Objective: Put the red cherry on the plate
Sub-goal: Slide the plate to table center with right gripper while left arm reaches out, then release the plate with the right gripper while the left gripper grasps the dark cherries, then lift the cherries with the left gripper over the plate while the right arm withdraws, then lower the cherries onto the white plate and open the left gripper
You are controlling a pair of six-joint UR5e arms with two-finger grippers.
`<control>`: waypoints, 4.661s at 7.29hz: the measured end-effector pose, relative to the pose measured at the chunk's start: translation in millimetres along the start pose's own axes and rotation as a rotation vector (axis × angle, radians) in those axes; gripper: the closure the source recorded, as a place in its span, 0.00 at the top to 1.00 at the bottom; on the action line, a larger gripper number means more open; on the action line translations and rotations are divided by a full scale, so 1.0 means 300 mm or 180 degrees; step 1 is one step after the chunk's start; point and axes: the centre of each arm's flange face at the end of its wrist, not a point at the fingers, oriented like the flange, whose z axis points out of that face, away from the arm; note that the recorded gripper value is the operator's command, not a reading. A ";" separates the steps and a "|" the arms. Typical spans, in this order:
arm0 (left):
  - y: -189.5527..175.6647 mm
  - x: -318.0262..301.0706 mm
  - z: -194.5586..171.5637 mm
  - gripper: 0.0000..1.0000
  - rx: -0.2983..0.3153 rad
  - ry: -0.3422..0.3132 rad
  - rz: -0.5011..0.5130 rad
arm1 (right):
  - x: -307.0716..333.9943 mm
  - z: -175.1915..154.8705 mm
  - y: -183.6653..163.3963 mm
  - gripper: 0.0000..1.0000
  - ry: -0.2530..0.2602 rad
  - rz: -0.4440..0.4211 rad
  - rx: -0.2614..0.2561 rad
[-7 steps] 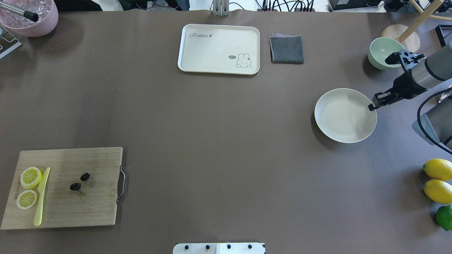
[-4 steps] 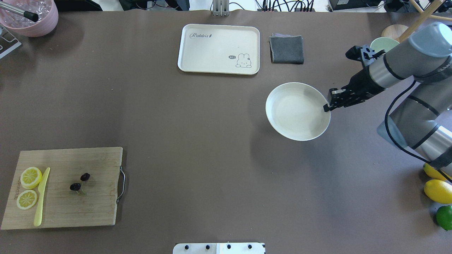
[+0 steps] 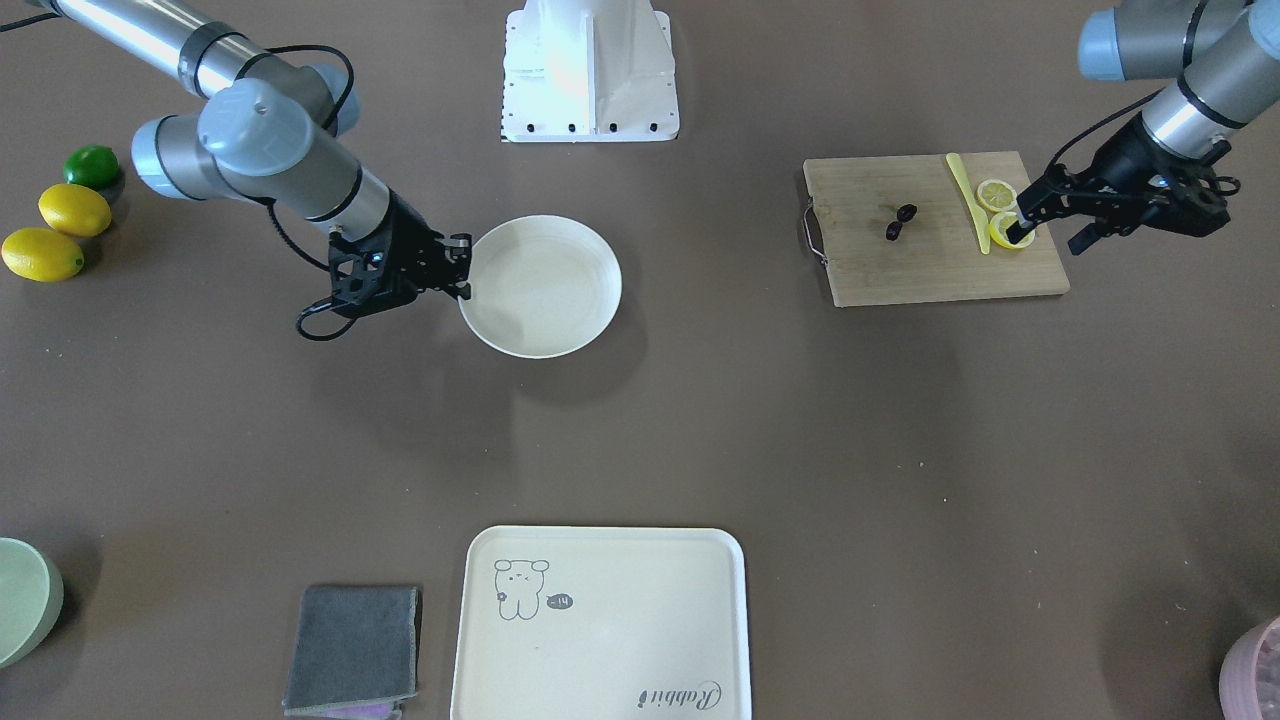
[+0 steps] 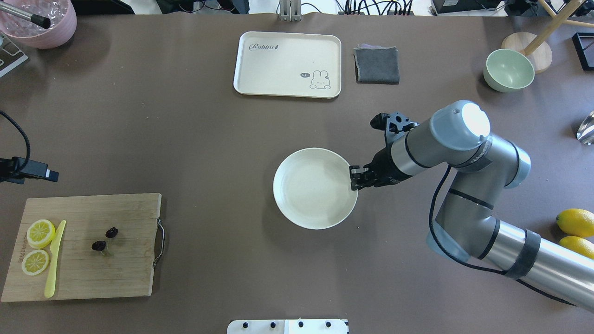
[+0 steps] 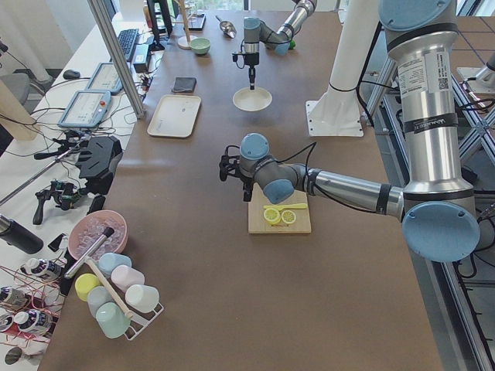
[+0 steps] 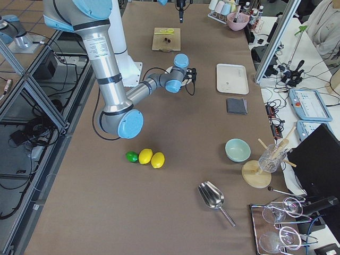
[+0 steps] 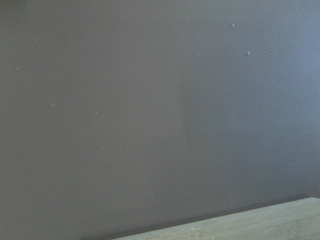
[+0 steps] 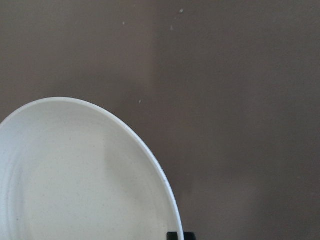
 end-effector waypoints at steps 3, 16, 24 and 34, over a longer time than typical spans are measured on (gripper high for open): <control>0.152 0.206 0.148 0.85 -0.0050 -0.0058 -0.0113 | -0.074 0.101 0.113 0.59 0.0022 0.0046 0.0044; 0.337 0.281 0.322 0.00 -0.0085 -0.0269 0.0215 | -0.122 -0.011 0.064 1.00 -0.0121 0.0419 0.0344; 0.049 1.418 0.500 0.00 0.0186 0.0294 -0.0528 | 0.622 -0.516 -0.207 1.00 0.0198 -0.0019 0.0258; -0.203 1.051 0.277 0.97 0.0252 -0.0094 0.0077 | 1.008 -0.792 -0.184 1.00 0.0382 -0.0354 0.0423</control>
